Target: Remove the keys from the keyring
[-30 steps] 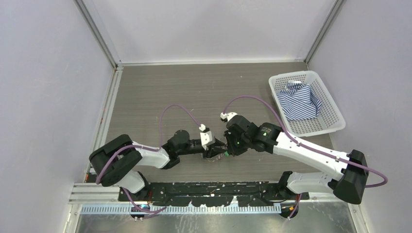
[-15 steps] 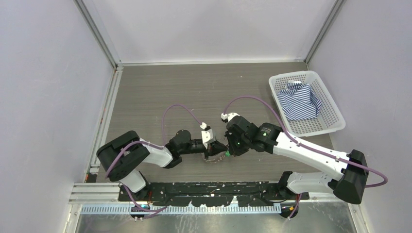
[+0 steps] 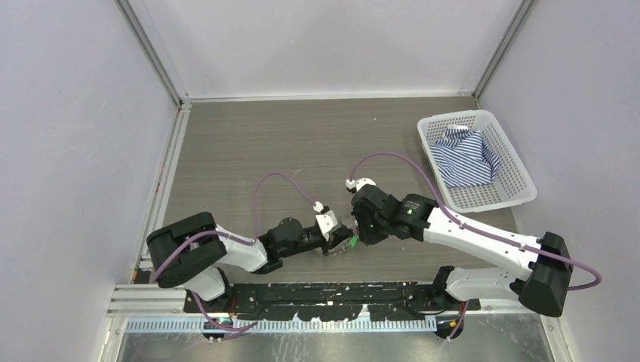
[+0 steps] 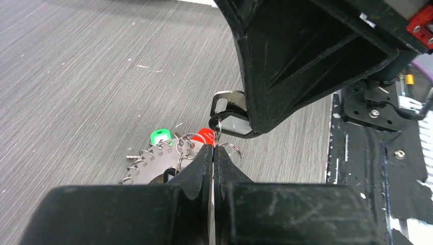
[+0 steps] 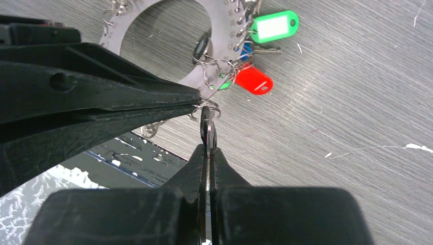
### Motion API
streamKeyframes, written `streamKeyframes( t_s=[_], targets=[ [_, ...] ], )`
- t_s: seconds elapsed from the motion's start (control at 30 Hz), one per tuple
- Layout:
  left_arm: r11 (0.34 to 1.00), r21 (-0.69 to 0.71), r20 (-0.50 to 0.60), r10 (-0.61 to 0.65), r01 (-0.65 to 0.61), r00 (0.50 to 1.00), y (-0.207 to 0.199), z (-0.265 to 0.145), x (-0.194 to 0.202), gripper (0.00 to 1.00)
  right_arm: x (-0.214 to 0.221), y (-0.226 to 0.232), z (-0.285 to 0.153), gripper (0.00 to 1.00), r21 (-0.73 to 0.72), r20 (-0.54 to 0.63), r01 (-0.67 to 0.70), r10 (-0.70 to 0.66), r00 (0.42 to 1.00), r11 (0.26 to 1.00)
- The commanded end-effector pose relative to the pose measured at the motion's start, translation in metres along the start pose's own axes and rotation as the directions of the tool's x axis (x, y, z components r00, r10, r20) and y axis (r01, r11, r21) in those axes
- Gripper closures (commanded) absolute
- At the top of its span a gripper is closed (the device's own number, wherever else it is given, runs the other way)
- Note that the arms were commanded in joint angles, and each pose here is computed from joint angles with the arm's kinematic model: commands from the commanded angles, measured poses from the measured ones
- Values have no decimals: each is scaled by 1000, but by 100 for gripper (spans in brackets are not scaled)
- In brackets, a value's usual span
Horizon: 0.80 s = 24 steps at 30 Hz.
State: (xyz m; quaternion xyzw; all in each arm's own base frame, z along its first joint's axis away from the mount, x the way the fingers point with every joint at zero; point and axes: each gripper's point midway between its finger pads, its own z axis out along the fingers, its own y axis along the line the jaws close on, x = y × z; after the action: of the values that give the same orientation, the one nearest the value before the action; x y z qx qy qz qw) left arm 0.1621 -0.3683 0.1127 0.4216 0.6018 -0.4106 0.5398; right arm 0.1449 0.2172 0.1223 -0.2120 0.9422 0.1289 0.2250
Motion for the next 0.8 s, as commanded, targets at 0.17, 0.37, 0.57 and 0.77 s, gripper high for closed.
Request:
streamKeyframes(
  t_s=[0.17, 0.37, 0.57, 0.77],
  targets=[
    [966, -252, -36, 49, -57, 998, 23, -14, 12, 100, -1, -15, 4, 99, 76, 49, -60, 56, 997, 995],
    [961, -273, -24, 39, -44, 999, 25, -17, 17, 100, 0, -11, 6, 99, 53, 48, -75, 72, 996, 996],
    [961, -276, -12, 24, -26, 1000, 25, -17, 20, 100, -2, -9, 5, 99, 42, 58, -81, 78, 995, 996],
    [960, -273, 3, 60, -57, 998, 25, -20, 20, 100, 0, -8, 8, 99, 33, 57, -95, 93, 994, 995]
  ],
)
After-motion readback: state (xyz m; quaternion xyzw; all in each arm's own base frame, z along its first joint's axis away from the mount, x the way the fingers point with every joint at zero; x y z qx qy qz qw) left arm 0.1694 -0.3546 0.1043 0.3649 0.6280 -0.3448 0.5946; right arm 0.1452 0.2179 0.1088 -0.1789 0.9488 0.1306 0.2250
